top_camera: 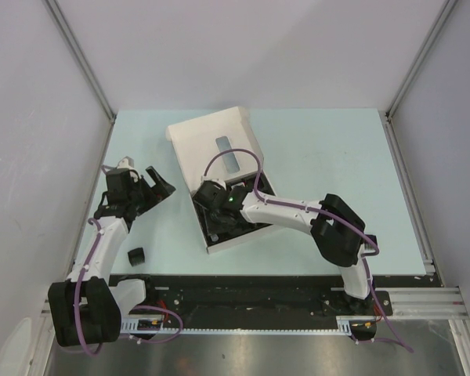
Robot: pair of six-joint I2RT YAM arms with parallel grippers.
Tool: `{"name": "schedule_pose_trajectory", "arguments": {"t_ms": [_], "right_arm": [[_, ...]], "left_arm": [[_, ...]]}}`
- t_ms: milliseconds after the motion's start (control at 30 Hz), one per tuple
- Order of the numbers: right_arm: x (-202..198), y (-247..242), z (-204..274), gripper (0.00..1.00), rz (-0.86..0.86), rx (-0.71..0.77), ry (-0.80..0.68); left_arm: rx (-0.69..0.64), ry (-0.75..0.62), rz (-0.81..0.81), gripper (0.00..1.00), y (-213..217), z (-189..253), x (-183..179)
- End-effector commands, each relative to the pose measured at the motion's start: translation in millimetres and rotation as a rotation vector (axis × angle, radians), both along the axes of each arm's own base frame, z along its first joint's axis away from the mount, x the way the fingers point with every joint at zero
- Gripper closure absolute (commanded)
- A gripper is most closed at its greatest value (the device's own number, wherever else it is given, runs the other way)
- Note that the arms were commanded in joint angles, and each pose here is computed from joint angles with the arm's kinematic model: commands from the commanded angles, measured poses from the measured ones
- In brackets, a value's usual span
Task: Sort the hair-cutting tools
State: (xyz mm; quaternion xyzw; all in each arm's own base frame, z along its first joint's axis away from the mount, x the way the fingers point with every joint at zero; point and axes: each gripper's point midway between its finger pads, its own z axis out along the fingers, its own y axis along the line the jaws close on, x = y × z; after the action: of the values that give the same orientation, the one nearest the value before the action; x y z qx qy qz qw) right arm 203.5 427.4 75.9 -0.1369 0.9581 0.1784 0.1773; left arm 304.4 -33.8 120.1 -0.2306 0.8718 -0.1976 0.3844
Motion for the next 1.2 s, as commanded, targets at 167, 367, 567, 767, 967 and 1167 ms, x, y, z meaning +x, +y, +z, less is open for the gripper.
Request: {"name": "schedule_pose_trajectory", "arguments": {"t_ms": [167, 367, 567, 767, 967, 1167], "right_arm": [[14.2, 4.5, 7.6, 0.7, -0.04, 0.014, -0.095], [14.7, 4.3, 8.3, 0.62, -0.035, 0.022, -0.105], [14.6, 5.9, 10.6, 0.53, -0.037, 0.041, -0.104], [20.9, -2.9, 24.5, 0.55, -0.06, 0.041, -0.141], [26.3, -9.1, 35.2, 0.66, -0.055, 0.033, -0.186], [28.4, -0.7, 20.2, 0.84, -0.033, 0.046, -0.152]], "left_arm": [[-0.012, -0.037, -0.008, 0.03, -1.4, 6.2, 5.0], [-0.007, -0.035, -0.009, 0.03, -0.8, 5.3, 4.8], [-0.006, -0.032, -0.012, 0.03, -0.9, 4.8, 5.5], [-0.004, -0.028, -0.011, 0.03, -0.5, 3.6, 5.9], [-0.003, -0.032, -0.011, 0.03, -0.5, 4.9, 5.9], [-0.001, -0.031, -0.008, 0.03, 0.3, 4.3, 6.1]]}}
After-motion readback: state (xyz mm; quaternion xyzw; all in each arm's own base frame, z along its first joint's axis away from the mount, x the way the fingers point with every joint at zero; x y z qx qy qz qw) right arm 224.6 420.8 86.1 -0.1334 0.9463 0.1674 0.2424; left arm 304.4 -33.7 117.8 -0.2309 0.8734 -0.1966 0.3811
